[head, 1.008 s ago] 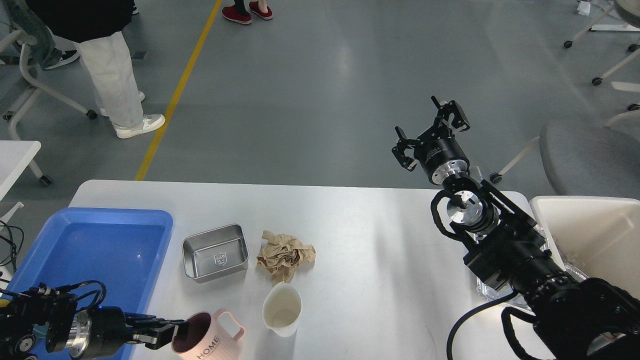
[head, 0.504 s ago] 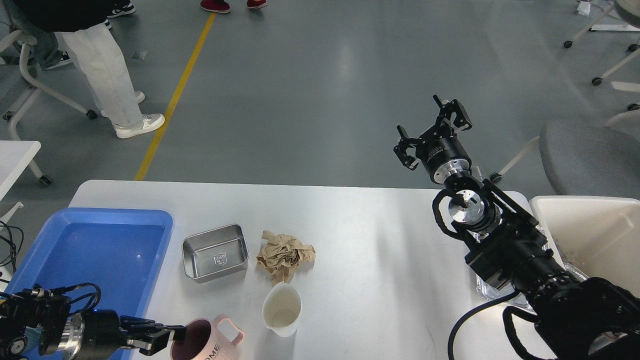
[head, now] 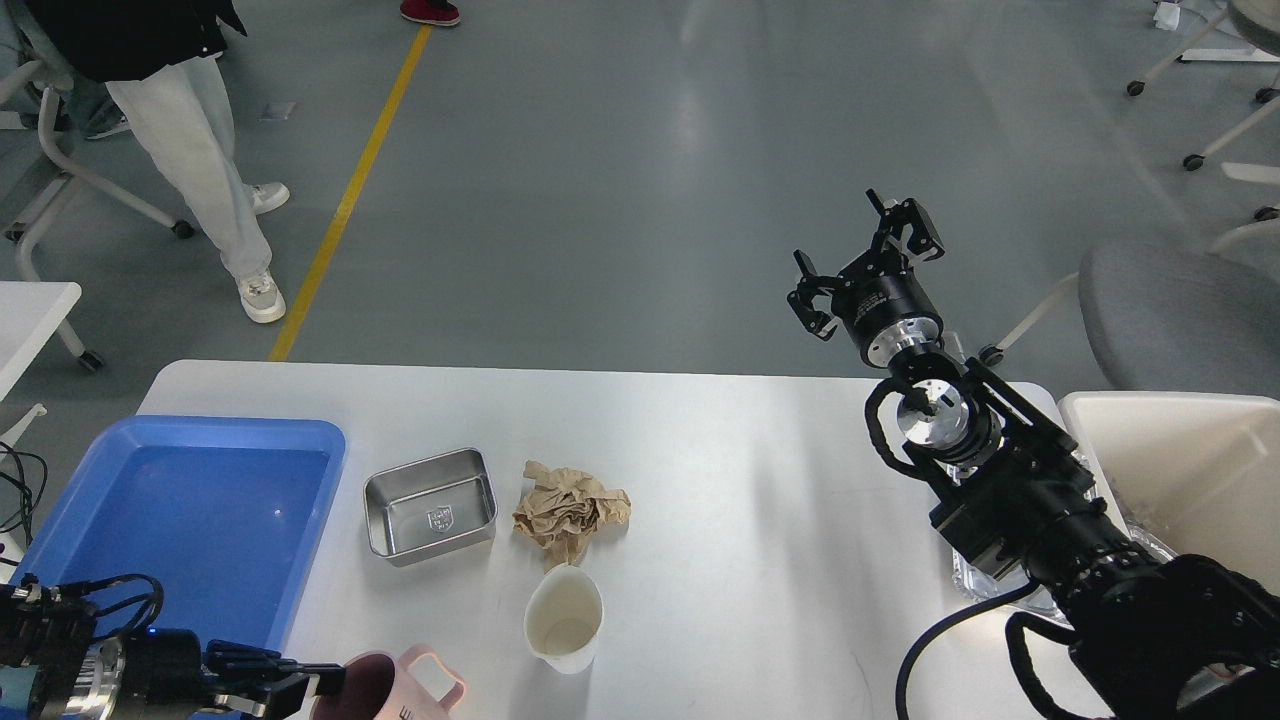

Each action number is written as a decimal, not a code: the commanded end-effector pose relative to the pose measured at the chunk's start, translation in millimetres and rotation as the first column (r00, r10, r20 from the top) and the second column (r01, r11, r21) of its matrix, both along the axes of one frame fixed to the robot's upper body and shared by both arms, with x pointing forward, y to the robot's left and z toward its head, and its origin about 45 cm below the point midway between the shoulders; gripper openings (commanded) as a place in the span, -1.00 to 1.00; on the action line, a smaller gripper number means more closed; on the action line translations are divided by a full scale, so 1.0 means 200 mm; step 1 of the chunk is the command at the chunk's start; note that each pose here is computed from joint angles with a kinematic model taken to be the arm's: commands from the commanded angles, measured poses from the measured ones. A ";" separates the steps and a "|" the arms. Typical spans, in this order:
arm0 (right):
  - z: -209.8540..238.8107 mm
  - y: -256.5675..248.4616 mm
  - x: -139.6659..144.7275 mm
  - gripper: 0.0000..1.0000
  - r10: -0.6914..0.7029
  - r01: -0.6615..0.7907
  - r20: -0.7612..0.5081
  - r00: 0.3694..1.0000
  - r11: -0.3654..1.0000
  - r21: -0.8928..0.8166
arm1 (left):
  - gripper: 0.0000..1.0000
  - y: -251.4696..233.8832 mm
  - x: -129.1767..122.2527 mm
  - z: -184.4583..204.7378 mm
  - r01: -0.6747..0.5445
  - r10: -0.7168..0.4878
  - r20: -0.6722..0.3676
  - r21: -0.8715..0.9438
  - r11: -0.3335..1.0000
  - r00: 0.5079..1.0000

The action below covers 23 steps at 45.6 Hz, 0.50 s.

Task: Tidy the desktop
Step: 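Lift the pink mug with the left gripper over the blue bin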

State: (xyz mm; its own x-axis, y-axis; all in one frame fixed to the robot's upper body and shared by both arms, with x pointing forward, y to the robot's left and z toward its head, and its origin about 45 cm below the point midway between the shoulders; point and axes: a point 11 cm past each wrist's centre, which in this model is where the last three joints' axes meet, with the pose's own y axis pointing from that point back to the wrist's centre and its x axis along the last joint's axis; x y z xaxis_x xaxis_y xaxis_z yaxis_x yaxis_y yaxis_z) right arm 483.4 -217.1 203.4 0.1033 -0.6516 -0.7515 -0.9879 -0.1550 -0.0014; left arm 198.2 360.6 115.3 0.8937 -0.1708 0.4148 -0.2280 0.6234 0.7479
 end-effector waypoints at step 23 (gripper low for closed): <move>0.00 0.02 0.00 1.00 0.007 -0.007 0.000 1.000 1.000 0.006 | -1.00 0.32 0.15 0.49 -0.111 0.095 0.197 0.068 0.992 0.976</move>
State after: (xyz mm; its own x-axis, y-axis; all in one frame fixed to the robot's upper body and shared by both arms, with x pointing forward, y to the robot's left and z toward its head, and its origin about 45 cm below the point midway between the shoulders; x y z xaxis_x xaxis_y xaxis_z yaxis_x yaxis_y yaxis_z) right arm 483.4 -214.4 203.5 0.1057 -0.6486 -0.7538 -0.9874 -0.1585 -0.0021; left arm 222.3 417.9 191.0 0.8394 -0.1365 0.5262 -0.3838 0.5367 0.7515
